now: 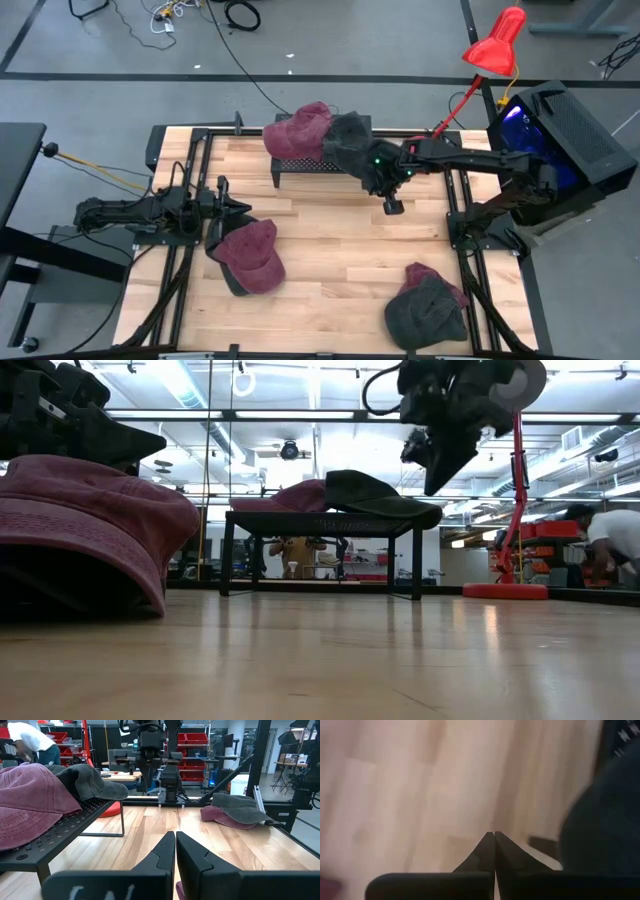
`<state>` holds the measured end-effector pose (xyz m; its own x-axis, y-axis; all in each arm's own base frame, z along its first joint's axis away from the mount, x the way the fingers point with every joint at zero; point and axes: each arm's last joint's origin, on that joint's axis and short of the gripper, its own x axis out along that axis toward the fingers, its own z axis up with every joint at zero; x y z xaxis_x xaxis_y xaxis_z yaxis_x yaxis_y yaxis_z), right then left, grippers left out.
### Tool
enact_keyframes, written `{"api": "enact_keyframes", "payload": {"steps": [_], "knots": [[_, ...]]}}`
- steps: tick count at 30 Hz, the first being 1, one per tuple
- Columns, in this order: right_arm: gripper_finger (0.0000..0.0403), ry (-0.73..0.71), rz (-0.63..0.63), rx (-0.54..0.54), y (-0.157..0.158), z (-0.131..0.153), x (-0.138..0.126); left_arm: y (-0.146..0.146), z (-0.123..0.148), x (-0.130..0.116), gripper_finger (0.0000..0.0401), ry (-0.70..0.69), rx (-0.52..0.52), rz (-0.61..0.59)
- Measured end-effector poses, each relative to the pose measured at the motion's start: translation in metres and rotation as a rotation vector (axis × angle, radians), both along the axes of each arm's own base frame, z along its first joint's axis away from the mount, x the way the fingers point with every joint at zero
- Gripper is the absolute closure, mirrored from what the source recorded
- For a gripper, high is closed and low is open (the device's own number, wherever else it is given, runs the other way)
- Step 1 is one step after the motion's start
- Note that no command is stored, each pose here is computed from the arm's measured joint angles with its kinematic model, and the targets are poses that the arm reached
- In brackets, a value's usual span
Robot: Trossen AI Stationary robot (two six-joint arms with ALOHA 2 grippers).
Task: Pick & Place hat
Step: Put the middle black cap on the shelf
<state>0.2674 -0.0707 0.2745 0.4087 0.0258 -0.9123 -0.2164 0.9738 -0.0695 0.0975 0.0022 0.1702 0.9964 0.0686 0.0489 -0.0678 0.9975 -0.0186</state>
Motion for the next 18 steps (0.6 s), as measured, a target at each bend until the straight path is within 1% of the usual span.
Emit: {"api": "enact_keyframes", "payload": {"steps": [3,7,10,18], "knots": [[0.0402,0.032,-0.033,-0.064,-0.002,-0.001,-0.002,0.0,0.0,0.0,0.038,0.0,0.0,0.0],[0.0402,0.088,-0.048,-0.09,-0.002,-0.003,-0.006,0.0,0.0,0.0,0.038,0.0,0.0,0.0],[0.0403,0.118,-0.07,-0.129,-0.003,-0.004,-0.008,0.0,0.0,0.0,0.038,0.0,0.0,0.0],[0.0403,0.138,-0.168,-0.194,-0.012,-0.003,-0.011,0.0,0.0,0.0,0.038,0.0,0.0,0.0]]}}
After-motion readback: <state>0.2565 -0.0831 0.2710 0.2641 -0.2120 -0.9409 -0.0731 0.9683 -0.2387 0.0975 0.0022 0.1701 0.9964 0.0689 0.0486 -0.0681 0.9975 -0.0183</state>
